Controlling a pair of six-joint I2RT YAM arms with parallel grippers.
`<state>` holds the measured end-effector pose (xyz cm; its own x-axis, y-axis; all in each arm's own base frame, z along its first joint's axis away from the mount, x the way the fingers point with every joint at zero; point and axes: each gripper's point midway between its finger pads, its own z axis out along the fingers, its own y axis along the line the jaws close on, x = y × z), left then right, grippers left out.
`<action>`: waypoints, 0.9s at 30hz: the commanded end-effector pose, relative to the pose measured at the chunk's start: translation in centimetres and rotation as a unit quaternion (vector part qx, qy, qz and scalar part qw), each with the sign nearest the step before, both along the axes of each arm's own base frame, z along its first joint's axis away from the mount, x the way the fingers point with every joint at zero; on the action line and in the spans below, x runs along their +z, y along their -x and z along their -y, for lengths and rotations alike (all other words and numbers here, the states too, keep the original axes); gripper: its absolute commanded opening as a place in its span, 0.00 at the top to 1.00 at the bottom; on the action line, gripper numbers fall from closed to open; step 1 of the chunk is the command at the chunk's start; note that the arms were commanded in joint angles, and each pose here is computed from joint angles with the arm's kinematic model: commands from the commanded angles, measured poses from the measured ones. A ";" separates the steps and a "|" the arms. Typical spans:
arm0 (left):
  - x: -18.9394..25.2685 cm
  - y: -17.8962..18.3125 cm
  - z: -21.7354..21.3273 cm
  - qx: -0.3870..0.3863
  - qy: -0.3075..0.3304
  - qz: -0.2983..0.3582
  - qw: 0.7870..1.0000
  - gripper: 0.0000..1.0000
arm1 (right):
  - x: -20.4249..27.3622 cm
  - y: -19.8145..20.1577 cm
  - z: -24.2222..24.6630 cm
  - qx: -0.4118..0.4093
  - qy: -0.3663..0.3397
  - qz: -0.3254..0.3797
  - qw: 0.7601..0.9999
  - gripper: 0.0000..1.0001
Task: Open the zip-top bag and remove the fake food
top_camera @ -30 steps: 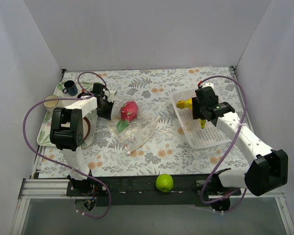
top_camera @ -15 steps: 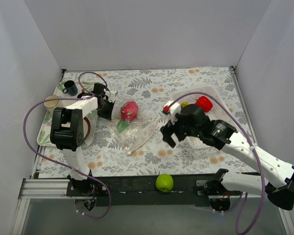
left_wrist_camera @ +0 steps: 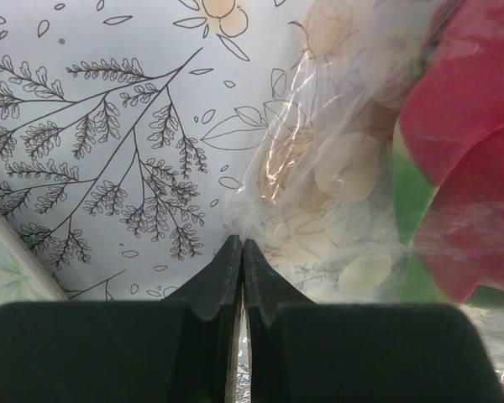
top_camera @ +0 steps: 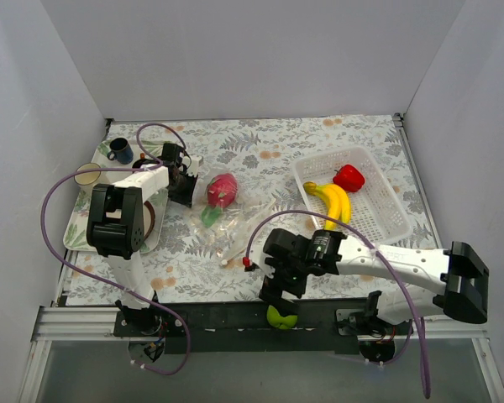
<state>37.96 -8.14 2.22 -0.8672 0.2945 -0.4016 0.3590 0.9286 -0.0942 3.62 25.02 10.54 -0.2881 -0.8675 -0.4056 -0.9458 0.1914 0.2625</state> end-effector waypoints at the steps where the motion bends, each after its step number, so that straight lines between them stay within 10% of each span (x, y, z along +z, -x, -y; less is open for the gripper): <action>1: 2.0 -0.6 0.5 -0.011 0.003 0.022 1.000 1.00 | -1.1 1.7 0.9 0.013 0.043 -0.032 0.998 0.02; 24: 4.4 -1.0 0.5 -0.020 0.006 0.045 0.999 1.00 | -5.6 3.4 -1.1 0.030 0.051 -0.083 0.995 0.01; 27: 4.1 -0.6 0.6 -0.021 0.007 0.043 0.999 1.00 | -5.4 2.8 -1.8 0.026 0.038 -0.068 0.997 0.30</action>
<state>38.07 -8.18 3.54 -0.8573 0.3138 -0.4082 0.3783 0.9217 -0.0859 0.03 25.00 4.44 -0.2904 -0.9330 -0.2124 -0.8970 0.1881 0.4001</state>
